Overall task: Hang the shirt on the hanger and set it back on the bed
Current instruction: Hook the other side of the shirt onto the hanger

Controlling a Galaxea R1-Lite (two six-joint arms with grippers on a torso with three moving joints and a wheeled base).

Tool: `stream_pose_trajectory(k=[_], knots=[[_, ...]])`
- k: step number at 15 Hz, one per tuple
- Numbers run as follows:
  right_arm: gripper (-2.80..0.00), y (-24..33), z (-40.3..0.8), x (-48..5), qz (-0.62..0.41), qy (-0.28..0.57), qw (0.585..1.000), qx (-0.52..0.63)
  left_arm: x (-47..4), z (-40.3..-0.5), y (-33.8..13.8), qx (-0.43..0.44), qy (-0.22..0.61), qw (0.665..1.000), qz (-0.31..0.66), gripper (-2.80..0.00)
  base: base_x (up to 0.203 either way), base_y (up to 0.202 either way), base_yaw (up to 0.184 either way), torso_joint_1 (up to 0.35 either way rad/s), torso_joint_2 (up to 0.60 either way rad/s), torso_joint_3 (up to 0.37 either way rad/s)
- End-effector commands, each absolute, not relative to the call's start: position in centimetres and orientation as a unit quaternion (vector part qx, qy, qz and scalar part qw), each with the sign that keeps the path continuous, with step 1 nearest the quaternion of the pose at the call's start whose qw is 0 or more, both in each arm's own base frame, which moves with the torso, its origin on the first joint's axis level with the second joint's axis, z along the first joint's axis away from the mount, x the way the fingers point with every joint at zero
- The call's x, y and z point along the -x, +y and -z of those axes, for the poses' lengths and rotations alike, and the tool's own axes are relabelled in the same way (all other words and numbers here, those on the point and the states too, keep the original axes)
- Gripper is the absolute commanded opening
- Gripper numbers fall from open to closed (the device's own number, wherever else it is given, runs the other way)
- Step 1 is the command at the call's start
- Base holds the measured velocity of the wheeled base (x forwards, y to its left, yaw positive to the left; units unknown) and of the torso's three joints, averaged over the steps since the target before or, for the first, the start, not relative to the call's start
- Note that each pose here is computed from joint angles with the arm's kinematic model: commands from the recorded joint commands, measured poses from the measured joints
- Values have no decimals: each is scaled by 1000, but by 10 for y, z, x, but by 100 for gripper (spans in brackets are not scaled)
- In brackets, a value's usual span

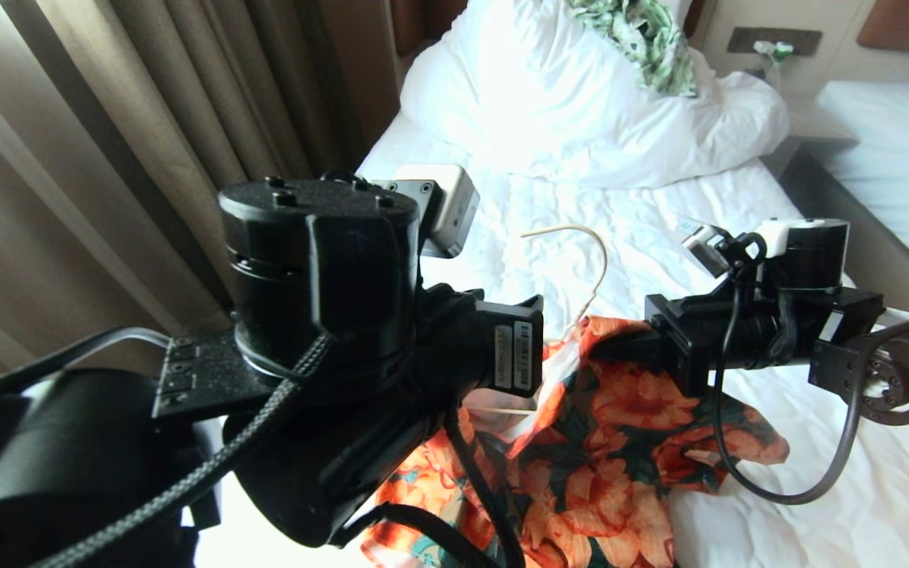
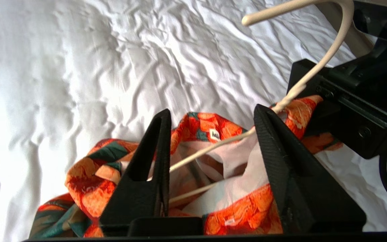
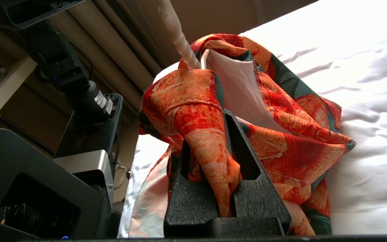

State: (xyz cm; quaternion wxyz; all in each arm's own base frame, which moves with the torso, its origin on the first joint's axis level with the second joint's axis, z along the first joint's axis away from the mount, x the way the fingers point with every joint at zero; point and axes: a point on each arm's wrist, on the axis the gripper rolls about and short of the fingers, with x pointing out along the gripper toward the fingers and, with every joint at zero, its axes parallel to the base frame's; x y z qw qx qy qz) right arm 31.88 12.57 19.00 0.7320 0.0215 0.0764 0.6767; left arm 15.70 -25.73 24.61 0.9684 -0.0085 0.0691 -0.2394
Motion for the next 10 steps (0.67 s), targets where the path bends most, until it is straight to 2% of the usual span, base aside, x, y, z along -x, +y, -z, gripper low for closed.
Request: stream_pose_trajectory(k=[1, 10], knots=[[-280, 127, -184, -323, -679, 81, 730, -24, -163, -235, -268, -6, 68, 971, 229, 0, 0, 0, 0, 0, 0, 0], [-280, 126, -204, -321, -657, 77, 749, -34, -158, -228, -286, -20, 62, 970, 236, 0, 0, 0, 0, 0, 0, 0]])
